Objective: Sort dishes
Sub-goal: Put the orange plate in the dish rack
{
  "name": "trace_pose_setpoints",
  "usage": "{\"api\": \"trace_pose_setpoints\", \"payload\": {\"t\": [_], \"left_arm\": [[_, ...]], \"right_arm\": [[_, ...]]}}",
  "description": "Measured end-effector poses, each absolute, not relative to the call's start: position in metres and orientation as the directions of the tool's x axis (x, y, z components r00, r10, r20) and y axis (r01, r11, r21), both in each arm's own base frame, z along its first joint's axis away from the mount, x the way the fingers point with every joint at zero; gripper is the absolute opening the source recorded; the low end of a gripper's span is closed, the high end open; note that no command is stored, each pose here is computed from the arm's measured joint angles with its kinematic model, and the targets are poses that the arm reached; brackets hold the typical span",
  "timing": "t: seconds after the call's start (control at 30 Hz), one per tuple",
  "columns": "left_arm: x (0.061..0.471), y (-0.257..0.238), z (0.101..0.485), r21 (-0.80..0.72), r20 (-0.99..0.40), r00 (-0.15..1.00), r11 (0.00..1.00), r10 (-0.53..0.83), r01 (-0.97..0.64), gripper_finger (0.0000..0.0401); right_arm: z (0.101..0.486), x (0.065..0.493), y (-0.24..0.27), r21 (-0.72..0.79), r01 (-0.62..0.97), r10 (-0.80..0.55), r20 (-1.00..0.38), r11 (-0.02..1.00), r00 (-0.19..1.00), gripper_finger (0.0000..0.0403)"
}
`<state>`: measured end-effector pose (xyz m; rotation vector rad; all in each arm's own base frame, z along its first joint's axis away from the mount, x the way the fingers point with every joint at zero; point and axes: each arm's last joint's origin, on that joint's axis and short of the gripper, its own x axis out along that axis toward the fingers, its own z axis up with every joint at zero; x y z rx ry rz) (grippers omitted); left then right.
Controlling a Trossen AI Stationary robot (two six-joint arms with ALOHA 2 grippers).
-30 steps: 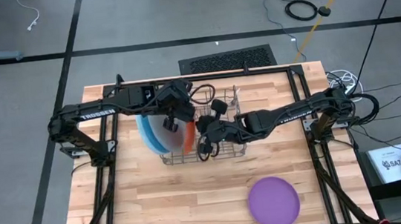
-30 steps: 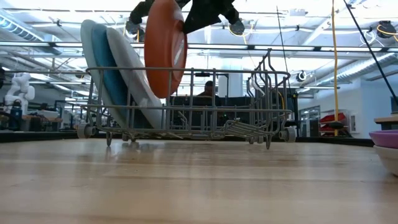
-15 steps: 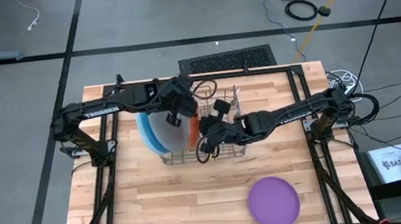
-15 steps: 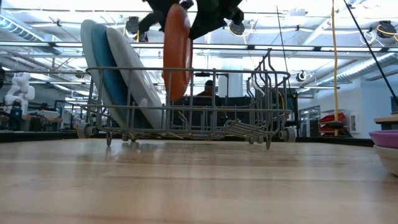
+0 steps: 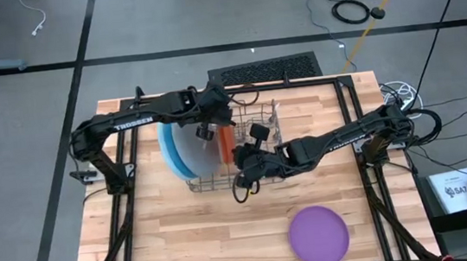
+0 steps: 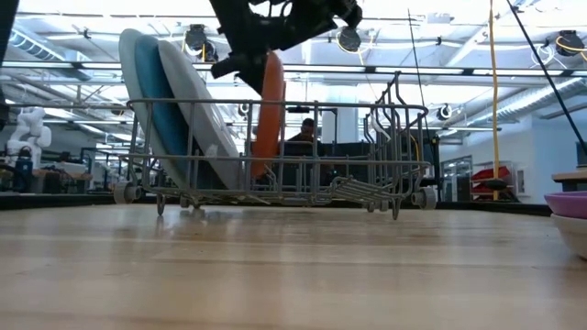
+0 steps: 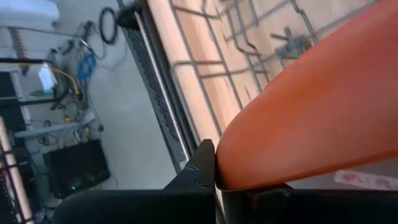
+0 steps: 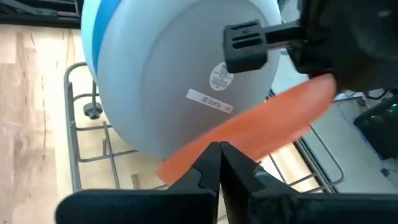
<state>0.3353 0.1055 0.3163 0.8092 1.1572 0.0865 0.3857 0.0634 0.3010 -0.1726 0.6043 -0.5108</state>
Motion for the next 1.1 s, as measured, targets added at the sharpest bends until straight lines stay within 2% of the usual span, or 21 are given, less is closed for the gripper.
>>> {"api": "trace_pose_setpoints", "payload": {"t": [0.37, 0.53, 0.77, 0.83, 0.97, 1.1], "left_arm": [[0.34, 0.11, 0.3, 0.566, -0.818, 0.362, 0.741, 0.448, 0.362, 0.0], [0.34, 0.11, 0.299, 0.562, -0.82, 0.36, 0.742, 0.445, 0.364, 0.0025], [0.34, 0.109, 0.299, 0.561, -0.821, 0.36, 0.743, 0.442, 0.366, 0.0049], [0.34, 0.109, 0.299, 0.559, -0.822, 0.362, 0.743, 0.44, 0.368, 0.005], [0.34, 0.108, 0.299, 0.559, -0.822, 0.363, 0.742, 0.439, 0.37, 0.0051], [0.34, 0.108, 0.299, 0.557, -0.824, 0.362, 0.74, 0.436, 0.377, 0.0051]], "right_arm": [[0.302, 0.385, 0.07, -0.331, 0.403, -0.52, -0.478, 0.853, 0.708, 0.0], [0.302, 0.385, 0.066, -0.334, 0.407, -0.525, -0.484, 0.85, 0.7, 0.0], [0.289, 0.379, 0.03, -0.313, 0.55, -0.619, -0.555, 0.775, 0.556, 0.0], [0.282, 0.379, 0.022, -0.294, 0.543, -0.598, -0.583, 0.787, 0.55, 0.0], [0.272, 0.384, 0.016, -0.203, 0.487, -0.499, -0.609, 0.849, 0.616, 0.0], [0.265, 0.385, 0.014, -0.202, 0.476, -0.493, -0.599, 0.856, 0.631, 0.0]]}}
